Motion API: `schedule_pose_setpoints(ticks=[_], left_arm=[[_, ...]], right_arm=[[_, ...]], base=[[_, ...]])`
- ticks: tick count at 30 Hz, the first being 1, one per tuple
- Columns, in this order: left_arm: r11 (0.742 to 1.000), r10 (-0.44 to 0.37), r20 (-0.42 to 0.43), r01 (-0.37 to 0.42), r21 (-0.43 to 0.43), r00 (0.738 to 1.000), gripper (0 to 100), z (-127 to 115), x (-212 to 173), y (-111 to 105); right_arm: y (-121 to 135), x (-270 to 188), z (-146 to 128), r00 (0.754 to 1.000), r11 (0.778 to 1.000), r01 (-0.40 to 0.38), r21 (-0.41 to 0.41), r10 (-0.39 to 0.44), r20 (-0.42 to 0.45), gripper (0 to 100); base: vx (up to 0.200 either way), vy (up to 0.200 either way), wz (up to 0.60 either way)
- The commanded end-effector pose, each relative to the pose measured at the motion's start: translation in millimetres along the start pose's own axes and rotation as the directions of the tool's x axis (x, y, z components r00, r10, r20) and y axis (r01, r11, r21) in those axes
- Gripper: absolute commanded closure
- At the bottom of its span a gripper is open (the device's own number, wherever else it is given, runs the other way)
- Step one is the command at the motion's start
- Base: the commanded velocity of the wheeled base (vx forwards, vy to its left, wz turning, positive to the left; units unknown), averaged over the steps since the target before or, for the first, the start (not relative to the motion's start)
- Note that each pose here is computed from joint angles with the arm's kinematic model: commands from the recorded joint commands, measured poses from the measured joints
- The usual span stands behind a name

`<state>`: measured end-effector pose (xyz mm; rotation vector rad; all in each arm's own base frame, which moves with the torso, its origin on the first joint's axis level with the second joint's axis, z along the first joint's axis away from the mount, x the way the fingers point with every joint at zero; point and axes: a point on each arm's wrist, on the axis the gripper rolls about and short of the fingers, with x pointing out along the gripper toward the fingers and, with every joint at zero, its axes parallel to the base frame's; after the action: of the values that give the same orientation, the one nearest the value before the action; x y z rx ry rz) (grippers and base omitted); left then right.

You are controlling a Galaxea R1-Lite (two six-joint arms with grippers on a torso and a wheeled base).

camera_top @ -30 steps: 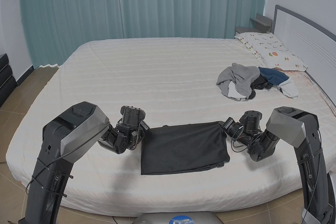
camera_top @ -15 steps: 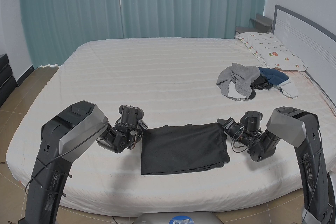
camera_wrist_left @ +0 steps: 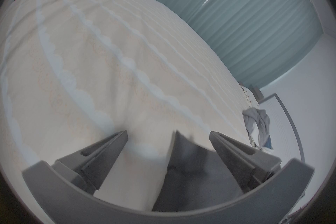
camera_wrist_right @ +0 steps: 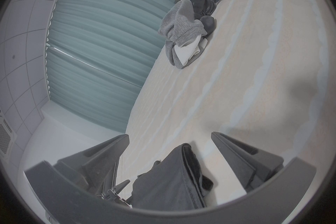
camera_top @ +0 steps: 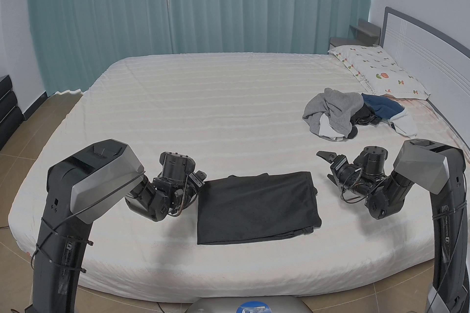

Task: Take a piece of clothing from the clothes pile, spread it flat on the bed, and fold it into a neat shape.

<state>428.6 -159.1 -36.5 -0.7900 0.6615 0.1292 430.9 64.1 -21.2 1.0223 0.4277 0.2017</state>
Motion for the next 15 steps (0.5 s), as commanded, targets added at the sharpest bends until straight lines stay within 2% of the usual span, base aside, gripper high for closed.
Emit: schedule_pose_setpoints(ticks=[1, 3, 6, 11, 15], left_arm=[[0.995, -0.083, -0.081, 0.086, 0.041, 0.993, 0, -6, -30, 6], [0.988, -0.107, -0.083, 0.116, 0.106, 0.991, 0, -12, -32, 14], [0.973, -0.131, -0.086, 0.145, 0.178, 0.988, 0, -20, -33, 12], [0.960, -0.152, -0.120, 0.175, 0.218, 0.981, 0, -39, -34, 4], [0.957, -0.158, -0.128, 0.184, 0.225, 0.979, 0, -44, -36, 1]], right_arm=[[-2, -8, 3, 1.000, 1.000, 0.008, 0.011, -0.008, -0.029, 0], [-5, -8, -1, 0.999, 1.000, 0.018, 0.012, -0.018, -0.042, 0], [-6, -7, -2, 0.999, 1.000, 0.020, 0.013, -0.019, -0.045, 0], [-9, -4, -5, 0.998, 0.999, 0.032, 0.015, -0.031, -0.055, 0], [-9, -4, -5, 0.998, 0.999, 0.032, 0.015, -0.031, -0.055, 0]], base=[[0.000, 0.000, 0.00], [0.000, 0.000, 0.00], [0.000, 0.000, 0.00], [0.000, 0.000, 0.00], [0.000, 0.000, 0.00]])
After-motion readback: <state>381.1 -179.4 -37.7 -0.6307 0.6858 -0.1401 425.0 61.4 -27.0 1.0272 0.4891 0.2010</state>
